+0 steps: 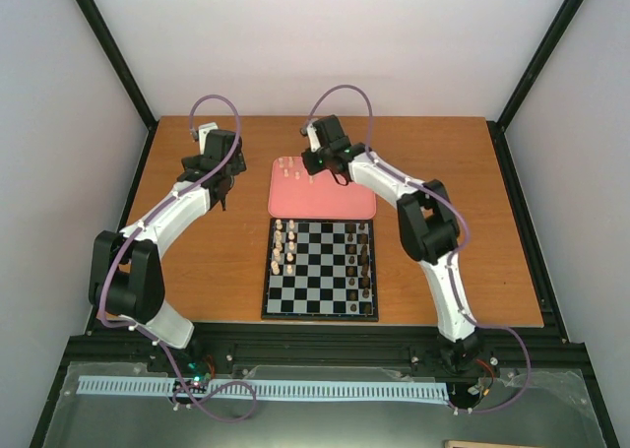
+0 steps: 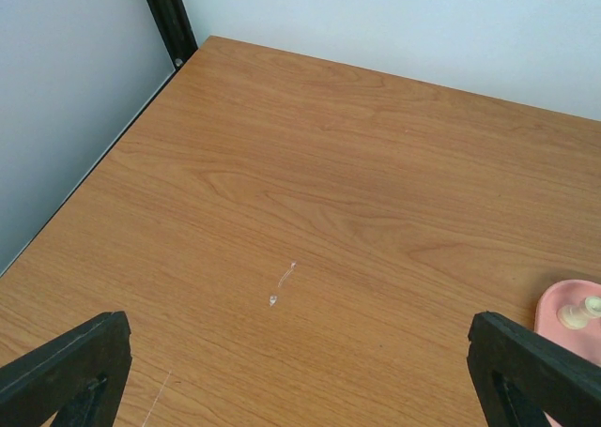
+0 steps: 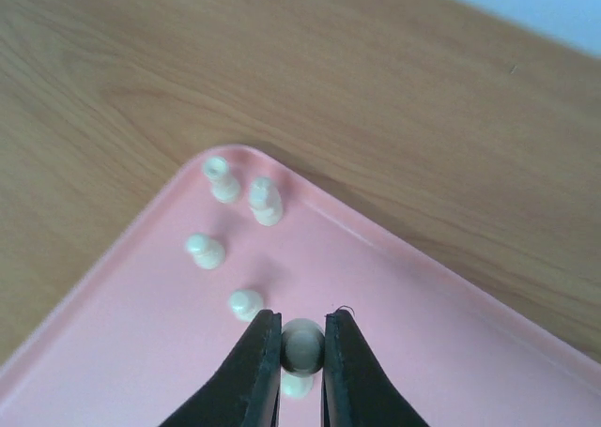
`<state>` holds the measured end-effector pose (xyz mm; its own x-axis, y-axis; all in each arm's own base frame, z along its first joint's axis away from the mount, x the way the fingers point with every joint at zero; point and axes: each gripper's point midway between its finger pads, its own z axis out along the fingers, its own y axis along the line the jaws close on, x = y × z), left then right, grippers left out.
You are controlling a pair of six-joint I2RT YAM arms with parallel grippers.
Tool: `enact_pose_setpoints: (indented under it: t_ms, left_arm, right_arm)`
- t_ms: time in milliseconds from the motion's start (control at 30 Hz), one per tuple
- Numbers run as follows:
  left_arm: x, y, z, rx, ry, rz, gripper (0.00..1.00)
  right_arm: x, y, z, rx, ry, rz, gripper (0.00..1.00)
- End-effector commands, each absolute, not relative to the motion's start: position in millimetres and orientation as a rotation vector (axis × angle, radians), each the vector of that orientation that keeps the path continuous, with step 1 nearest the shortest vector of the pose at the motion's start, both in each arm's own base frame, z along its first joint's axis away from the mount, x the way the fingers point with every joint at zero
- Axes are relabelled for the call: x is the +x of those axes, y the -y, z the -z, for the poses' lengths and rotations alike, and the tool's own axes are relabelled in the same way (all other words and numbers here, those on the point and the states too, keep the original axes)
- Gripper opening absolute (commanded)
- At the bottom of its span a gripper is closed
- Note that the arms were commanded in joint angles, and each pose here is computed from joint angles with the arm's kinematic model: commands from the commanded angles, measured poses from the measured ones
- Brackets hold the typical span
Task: Set up the chess pieces on the board
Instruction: Pick up the chess piece from the storage box, then place the chess piece on the chessboard.
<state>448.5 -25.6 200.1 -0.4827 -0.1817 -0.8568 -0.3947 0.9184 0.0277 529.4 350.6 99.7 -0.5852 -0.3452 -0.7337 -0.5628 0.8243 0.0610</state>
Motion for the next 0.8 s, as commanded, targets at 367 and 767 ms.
enact_pose_setpoints:
  t_ms: [367,767]
  left_arm:
    - [455.2,31.5,-214.8,-0.390,-2.062,-0.260,1.00]
    - [450.7,31.5,-220.5,-0.391,-2.052,-0.239,1.00]
  right_arm:
    - [331.5,-389.1,-231.8,-0.800,-1.930,-0.337,0.04]
    - [187.2,-407.0,-136.3,-1.062,-2.105,-0.481,0.05]
